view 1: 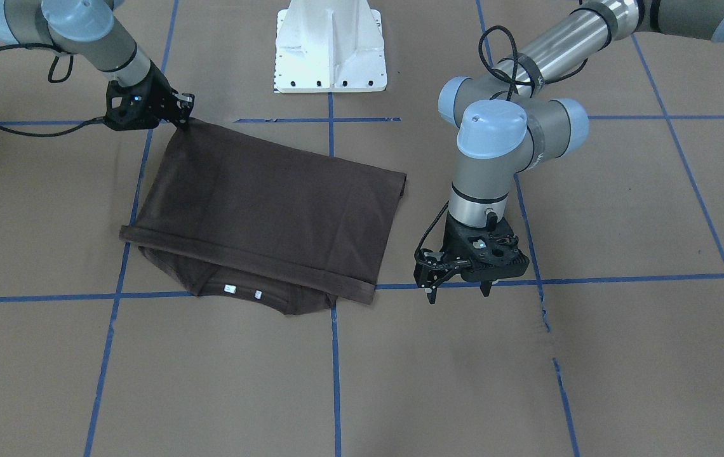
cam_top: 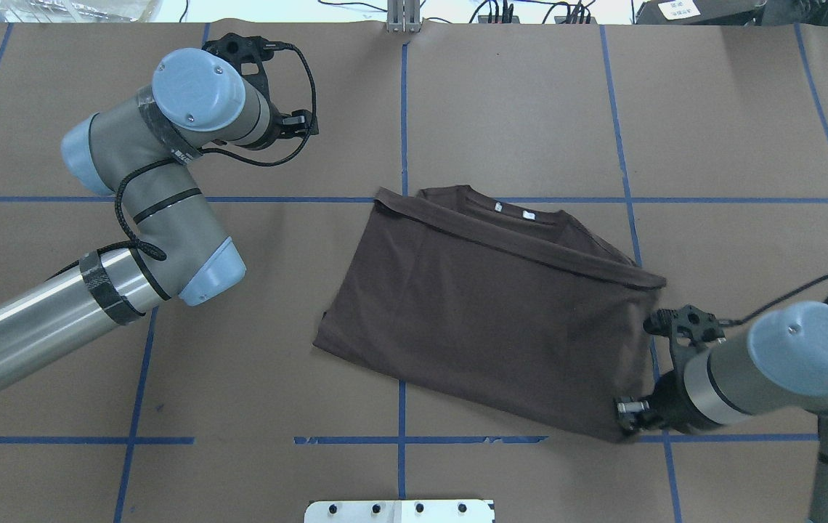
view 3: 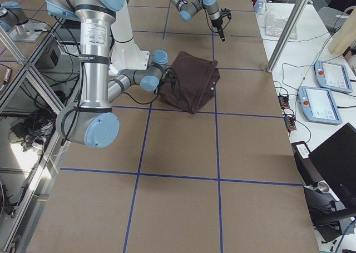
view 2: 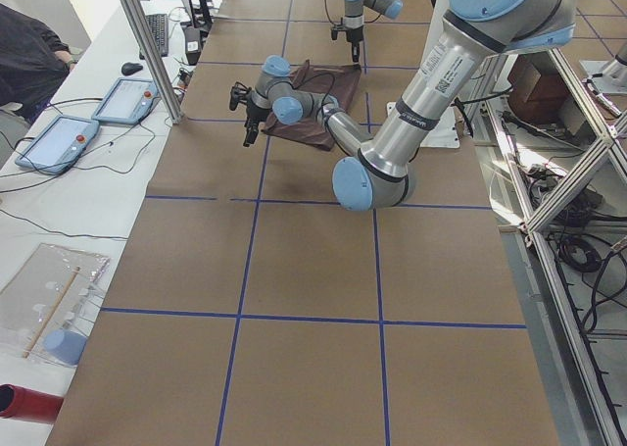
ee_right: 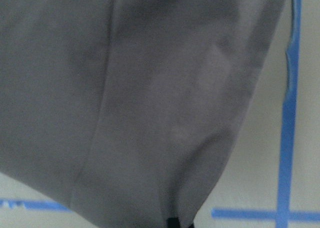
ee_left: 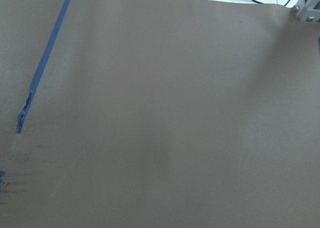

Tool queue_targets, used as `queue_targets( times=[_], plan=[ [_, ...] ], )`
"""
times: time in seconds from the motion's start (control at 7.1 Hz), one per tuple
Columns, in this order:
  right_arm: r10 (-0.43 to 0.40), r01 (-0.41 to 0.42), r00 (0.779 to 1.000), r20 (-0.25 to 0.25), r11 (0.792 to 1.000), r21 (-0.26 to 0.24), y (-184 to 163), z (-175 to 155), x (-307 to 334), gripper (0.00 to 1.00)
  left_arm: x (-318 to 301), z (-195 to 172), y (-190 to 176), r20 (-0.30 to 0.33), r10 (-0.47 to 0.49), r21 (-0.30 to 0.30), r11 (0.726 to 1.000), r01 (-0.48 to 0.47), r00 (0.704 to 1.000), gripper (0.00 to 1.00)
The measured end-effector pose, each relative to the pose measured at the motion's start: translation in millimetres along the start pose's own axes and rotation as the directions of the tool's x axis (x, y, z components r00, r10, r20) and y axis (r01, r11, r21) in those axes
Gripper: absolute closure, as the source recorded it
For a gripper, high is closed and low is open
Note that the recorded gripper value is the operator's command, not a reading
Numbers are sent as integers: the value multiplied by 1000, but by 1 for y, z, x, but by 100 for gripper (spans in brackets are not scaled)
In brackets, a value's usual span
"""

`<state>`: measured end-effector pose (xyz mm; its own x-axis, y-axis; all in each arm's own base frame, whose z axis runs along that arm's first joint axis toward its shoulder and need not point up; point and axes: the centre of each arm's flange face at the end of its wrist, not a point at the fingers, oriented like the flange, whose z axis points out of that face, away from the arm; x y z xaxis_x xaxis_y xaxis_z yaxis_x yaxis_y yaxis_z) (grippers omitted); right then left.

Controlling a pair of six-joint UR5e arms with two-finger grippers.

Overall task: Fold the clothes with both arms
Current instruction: 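Drag the shirt toward the robot with the right gripper while the left arm lowers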

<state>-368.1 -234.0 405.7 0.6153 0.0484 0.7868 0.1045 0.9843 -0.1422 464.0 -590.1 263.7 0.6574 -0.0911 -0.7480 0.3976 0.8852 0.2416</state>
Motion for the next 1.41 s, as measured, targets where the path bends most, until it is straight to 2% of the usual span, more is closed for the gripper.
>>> queue_targets(
  times=[0.14, 0.28, 0.42, 0.56, 0.7, 0.85, 0.99, 1.13, 1.27, 1.41],
  plan=[
    [-25, 24, 1000, -15, 998, -63, 38, -8, 11, 0, 5, -5, 7, -17, 6, -4, 1000, -6, 1000, 0],
    [-41, 40, 999, -12, 994, -100, 58, -15, 11, 0, 6, -9, 17, -31, 12, -19, 1000, -13, 999, 0],
    [-45, 46, 999, 9, 994, -99, 61, -24, 6, 0, 4, -14, 32, -54, 1, -59, 998, -5, 999, 0],
    [-34, 37, 998, 48, 997, -64, 49, -37, -3, 0, 3, -28, 61, -91, -45, -128, 991, 33, 995, 0],
    [-18, 19, 995, 94, 1000, -14, 30, -54, -13, 0, 8, -45, 107, -120, -126, -216, 971, 98, 985, 0],
    [-1, -4, 991, 132, 999, 35, 10, -72, -19, 0, 19, -60, 163, -114, -222, -296, 938, 180, 968, 2],
    [14, -28, 986, 167, 996, 85, -9, -91, -23, 0, 38, -72, 226, -76, -303, -356, 898, 258, 950, 6],
    [20, -45, 981, 193, 991, 123, -23, -105, -27, 0, 56, -79, 283, -27, -360, -393, 862, 321, 933, 9],
    [22, -54, 978, 210, 988, 148, -31, -113, -30, 0, 67, -83, 319, 7, -395, -412, 836, 362, 919, 14],
    [24, -59, 976, 216, 985, 160, -36, -117, -31, 0, 73, -83, 333, 21, -412, -411, 827, 384, 911, 15]
  ],
)
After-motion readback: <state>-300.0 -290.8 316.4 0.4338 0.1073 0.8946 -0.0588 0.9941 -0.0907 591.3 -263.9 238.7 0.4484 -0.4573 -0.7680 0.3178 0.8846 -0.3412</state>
